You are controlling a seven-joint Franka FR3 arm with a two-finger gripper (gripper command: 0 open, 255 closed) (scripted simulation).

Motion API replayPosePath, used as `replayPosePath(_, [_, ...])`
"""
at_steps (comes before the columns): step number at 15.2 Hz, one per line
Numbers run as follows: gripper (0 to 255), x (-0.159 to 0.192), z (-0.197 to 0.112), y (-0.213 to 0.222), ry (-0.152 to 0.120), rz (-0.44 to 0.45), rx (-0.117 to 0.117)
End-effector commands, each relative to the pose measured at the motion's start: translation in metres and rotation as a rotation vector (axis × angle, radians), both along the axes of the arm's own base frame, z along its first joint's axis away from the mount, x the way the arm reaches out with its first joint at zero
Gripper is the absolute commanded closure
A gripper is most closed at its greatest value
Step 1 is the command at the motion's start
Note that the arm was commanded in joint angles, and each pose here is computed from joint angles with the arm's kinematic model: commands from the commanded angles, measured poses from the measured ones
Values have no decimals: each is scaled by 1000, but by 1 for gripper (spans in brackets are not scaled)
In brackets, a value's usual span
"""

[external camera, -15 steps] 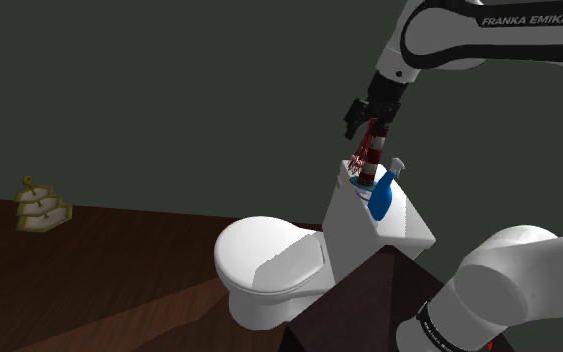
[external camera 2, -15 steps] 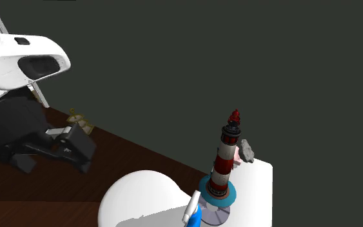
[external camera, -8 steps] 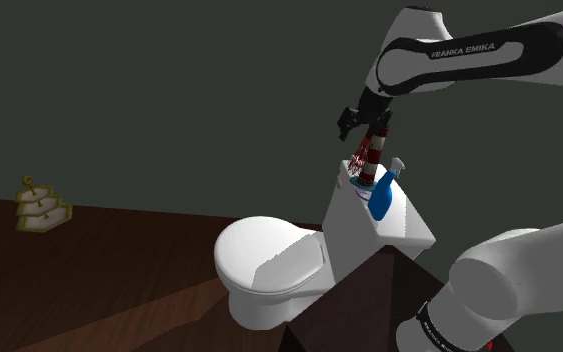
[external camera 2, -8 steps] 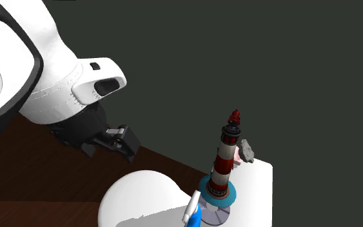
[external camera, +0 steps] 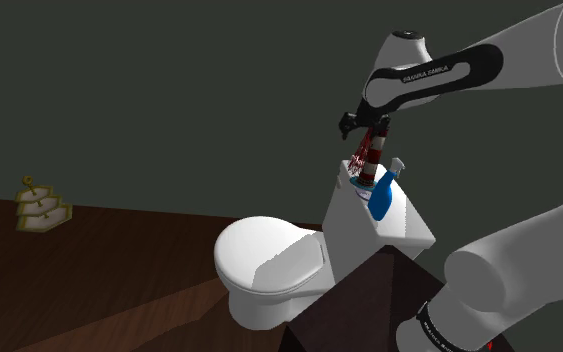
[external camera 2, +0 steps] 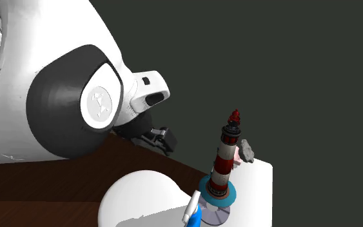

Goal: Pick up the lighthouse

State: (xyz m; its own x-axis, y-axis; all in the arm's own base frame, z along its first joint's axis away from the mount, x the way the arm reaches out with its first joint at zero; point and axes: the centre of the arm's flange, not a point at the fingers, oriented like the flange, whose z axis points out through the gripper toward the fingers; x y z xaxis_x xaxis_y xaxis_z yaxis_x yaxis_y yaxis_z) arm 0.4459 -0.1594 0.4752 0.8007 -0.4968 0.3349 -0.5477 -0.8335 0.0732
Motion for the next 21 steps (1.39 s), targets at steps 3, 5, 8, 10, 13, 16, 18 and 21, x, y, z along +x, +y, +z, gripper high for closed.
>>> replayPosePath(3, [0, 13, -20, -40, -37, -111, -40])
replayPosePath(5, [0, 19, -28, -60, -54, -166, -60])
replayPosePath(8, [0, 26, -40, -91, -79, -249, -89])
replayPosePath(10, [0, 29, -47, -112, -97, -304, -109])
replayPosePath(13, [0, 31, -57, -144, -122, -387, -138])
replayPosePath(16, [0, 32, -67, -176, -148, -470, -168])
replayPosePath(18, [0, 32, -72, -177, -149, -472, -169])
replayPosePath(21, [0, 32, -88, -177, -149, -472, -169])
